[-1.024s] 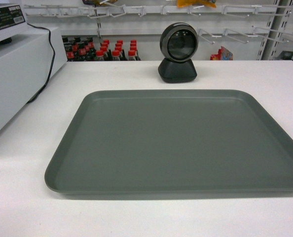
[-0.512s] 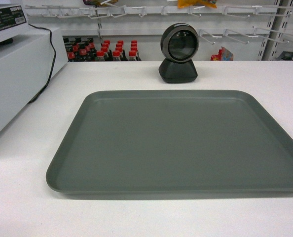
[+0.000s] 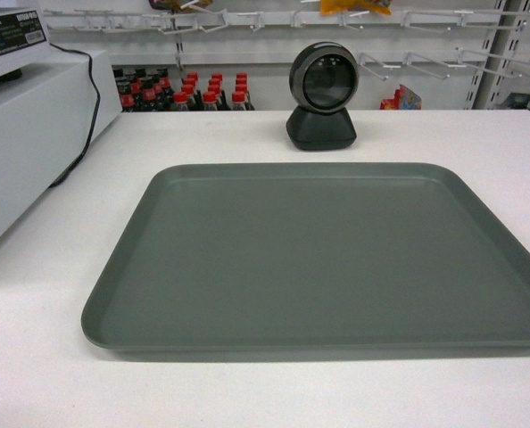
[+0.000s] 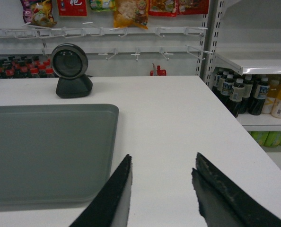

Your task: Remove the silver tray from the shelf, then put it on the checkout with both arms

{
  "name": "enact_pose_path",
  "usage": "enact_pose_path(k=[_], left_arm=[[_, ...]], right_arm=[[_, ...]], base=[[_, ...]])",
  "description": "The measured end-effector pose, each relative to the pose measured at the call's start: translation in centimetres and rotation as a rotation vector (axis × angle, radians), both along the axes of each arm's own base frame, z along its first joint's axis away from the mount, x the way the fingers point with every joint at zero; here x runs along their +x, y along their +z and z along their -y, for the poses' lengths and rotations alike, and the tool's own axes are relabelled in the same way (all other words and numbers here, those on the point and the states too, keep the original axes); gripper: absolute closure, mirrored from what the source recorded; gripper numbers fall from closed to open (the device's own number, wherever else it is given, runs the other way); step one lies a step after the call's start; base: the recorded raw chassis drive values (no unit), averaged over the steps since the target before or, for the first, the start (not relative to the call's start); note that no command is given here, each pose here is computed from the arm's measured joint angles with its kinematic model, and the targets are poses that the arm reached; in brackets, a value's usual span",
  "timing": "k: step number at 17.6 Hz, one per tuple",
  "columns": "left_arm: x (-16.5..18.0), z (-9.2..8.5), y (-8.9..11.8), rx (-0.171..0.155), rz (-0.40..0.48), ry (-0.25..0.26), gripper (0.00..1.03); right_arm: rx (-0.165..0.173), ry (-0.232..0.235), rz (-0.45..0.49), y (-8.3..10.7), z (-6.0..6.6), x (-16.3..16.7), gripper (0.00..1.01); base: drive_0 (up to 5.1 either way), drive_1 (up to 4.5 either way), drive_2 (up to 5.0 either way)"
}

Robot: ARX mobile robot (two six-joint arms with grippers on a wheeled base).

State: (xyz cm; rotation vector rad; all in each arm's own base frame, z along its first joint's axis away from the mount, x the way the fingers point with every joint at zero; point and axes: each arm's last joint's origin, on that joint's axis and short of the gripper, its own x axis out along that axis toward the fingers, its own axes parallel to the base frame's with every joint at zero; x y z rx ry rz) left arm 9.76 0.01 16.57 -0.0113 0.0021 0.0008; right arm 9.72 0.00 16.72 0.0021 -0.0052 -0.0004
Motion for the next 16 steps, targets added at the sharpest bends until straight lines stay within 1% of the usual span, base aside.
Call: enact_pose_path(k=[2, 3, 5, 6, 7, 13, 14, 16], left_arm=[[0.00, 0.00, 0.00, 0.000, 0.000, 0.000, 0.48], [0.00, 0.00, 0.00, 0.000, 0.000, 0.000, 0.34], [0.00, 0.00, 0.00, 0.000, 0.000, 0.000, 0.11], [0.00, 0.00, 0.00, 0.001, 0.000, 0.000, 0.03], [0.00, 0.00, 0.00, 0.001, 0.000, 0.000, 0.06], [0.00, 0.00, 0.00, 0.001, 0.000, 0.000, 0.05], [0.00, 0.00, 0.00, 0.001, 0.000, 0.000, 0.05], [0.00, 0.00, -0.02, 0.001, -0.002, 0.000, 0.05]], right_arm=[[0.000, 0.000, 0.000, 0.00, 0.00, 0.00, 0.37], [0.000, 0.000, 0.000, 0.00, 0.00, 0.00, 0.23], [0.000, 0.000, 0.000, 0.00, 0.00, 0.00, 0.01], [0.000, 0.000, 0.000, 0.00, 0.00, 0.00, 0.04], [0.000, 0.000, 0.000, 0.00, 0.00, 0.00, 0.03], [0.000, 0.000, 0.000, 0.00, 0.00, 0.00, 0.03], [0.000, 0.000, 0.000, 0.00, 0.00, 0.00, 0.03], [0.000, 0.000, -0.003, -0.03, 0.00, 0.00, 0.03]], base=[[0.0, 0.00, 0.0], [0.0, 0.00, 0.0], [0.0, 0.00, 0.0], [0.0, 0.00, 0.0], [0.0, 0.00, 0.0], [0.0, 0.00, 0.0], [0.0, -1.08, 1.0], [0.0, -4.10, 4.1]])
